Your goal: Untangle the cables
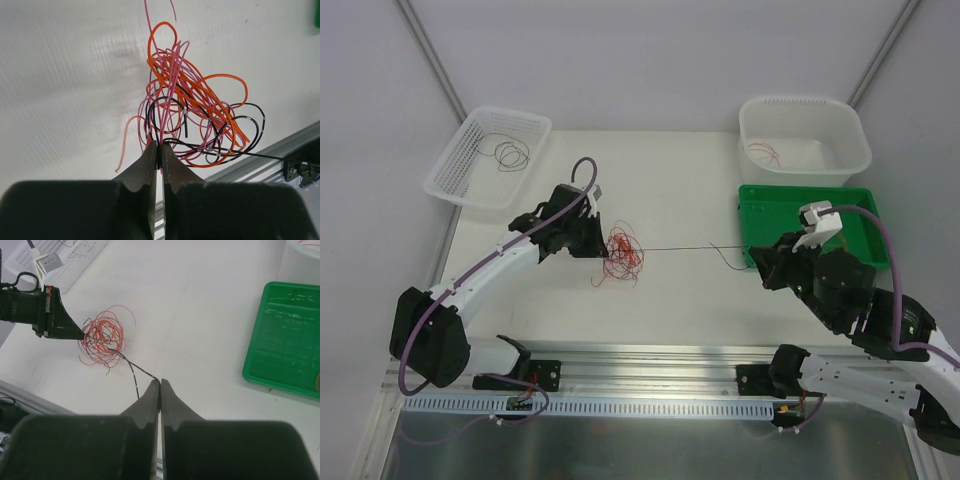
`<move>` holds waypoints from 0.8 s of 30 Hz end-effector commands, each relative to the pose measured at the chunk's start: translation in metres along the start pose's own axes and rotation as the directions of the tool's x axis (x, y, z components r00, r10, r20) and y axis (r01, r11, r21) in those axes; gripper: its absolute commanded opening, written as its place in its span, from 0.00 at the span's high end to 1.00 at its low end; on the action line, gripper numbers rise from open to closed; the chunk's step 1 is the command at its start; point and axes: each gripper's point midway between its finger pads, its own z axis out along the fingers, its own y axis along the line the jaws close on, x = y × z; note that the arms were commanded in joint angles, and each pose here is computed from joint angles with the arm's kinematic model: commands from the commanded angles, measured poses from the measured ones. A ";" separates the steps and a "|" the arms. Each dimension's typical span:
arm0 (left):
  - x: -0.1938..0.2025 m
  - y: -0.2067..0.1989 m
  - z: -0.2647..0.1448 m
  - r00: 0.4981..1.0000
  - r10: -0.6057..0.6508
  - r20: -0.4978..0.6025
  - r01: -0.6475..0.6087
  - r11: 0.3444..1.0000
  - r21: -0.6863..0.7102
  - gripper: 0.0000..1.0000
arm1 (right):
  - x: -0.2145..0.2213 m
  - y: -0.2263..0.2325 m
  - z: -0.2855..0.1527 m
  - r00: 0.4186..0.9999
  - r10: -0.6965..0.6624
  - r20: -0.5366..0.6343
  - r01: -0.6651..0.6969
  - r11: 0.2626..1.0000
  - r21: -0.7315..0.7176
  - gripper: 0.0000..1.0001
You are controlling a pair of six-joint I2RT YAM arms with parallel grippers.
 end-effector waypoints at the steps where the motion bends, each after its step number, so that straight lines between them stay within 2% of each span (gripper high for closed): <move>1: 0.009 0.058 -0.007 0.998 -0.058 -0.021 0.052 0.973 -0.226 1.00 | -0.044 -0.024 -0.028 0.989 0.013 0.145 -0.020 0.999 0.049 0.99; 3: 0.005 0.058 -0.010 0.998 -0.064 -0.007 0.061 0.974 -0.219 1.00 | -0.030 -0.011 -0.021 0.995 -0.014 0.094 0.015 1.000 -0.009 0.99; 6: 0.002 0.037 -0.010 0.999 -0.032 -0.019 0.030 0.995 -0.100 1.00 | 0.004 0.013 0.003 0.996 -0.072 -0.049 0.069 0.996 -0.059 0.99; 9: 0.012 0.009 -0.008 0.997 -0.009 -0.072 0.014 0.997 0.075 1.00 | 0.056 0.034 0.038 0.974 -0.110 -0.197 0.094 0.992 -0.087 0.93; 10: 0.011 0.002 -0.008 0.998 0.000 -0.070 0.008 0.993 0.115 1.00 | 0.080 0.035 0.049 0.961 -0.123 -0.248 0.105 0.991 -0.083 0.88; 11: 0.015 -0.007 -0.009 0.996 0.002 -0.091 0.013 0.986 0.169 1.00 | 0.091 0.045 0.059 0.956 -0.117 -0.269 0.091 0.990 -0.107 0.65; 12: 0.016 -0.010 -0.008 0.995 0.004 -0.102 0.015 0.982 0.187 1.00 | 0.108 0.050 0.071 0.940 -0.128 -0.318 0.100 0.990 -0.101 0.54; 14: 0.018 -0.015 -0.008 0.994 0.012 -0.111 0.013 0.975 0.222 1.00 | 0.128 0.063 0.083 0.919 -0.134 -0.371 0.090 0.987 -0.133 0.36; 15: 0.020 -0.018 -0.007 0.992 0.011 -0.124 0.019 0.971 0.240 1.00 | 0.140 0.069 0.092 0.903 -0.148 -0.403 0.099 0.985 -0.139 0.33; 17: 0.021 -0.022 -0.008 0.991 0.010 -0.133 0.026 0.964 0.264 1.00 | 0.142 0.088 0.102 0.912 -0.131 -0.388 0.058 0.979 -0.194 0.27; 24: 0.023 -0.028 -0.007 0.989 -0.006 -0.150 0.051 0.954 0.294 1.00 | 0.147 0.139 0.144 0.942 -0.079 -0.327 -0.029 0.949 -0.313 0.26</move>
